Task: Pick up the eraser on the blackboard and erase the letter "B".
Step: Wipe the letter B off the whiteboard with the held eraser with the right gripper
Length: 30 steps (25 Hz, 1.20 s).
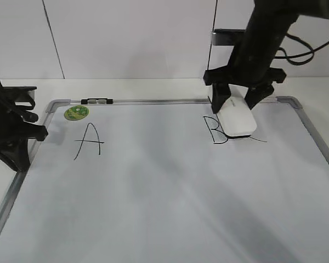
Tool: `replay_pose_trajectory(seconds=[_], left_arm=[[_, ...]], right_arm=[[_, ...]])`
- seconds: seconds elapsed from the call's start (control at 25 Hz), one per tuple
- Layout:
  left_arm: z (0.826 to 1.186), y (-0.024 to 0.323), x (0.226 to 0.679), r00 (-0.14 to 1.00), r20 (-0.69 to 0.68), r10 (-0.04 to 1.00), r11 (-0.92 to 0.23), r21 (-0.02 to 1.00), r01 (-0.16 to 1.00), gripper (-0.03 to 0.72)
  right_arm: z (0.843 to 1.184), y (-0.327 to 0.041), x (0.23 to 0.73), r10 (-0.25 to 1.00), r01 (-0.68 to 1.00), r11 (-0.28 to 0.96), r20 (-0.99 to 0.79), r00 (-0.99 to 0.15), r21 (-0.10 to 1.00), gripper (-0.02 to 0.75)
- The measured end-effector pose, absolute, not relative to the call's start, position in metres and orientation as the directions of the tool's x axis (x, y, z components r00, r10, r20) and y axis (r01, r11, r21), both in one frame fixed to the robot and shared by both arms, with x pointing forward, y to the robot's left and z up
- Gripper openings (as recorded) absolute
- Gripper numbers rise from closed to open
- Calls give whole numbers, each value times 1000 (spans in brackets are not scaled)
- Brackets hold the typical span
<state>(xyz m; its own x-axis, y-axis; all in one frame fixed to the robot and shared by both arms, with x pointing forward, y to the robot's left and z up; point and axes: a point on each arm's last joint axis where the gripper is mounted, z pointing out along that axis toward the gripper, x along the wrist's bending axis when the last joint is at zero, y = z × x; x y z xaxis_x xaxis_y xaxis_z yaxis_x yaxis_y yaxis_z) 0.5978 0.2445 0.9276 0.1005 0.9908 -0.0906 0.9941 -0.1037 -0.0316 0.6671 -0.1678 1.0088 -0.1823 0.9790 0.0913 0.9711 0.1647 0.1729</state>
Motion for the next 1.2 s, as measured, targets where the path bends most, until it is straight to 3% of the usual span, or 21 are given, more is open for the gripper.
replay_pose_trajectory(seconds=[0.36,0.76,1.2], left_arm=[[928,245,597,100,-91,991,-104,-40,994,43],[928,245,597,100,-91,991,-104,-40,994,43],[928,245,595,105,-85,991,-110,-59,992,44]], right_arm=[[961,-149,679,975,977,197,85,-205,87,536],[955,-140,680,973,975,215,73,-219,62,535],[953,-85,658,935,934,348,45,-352,73,535]])
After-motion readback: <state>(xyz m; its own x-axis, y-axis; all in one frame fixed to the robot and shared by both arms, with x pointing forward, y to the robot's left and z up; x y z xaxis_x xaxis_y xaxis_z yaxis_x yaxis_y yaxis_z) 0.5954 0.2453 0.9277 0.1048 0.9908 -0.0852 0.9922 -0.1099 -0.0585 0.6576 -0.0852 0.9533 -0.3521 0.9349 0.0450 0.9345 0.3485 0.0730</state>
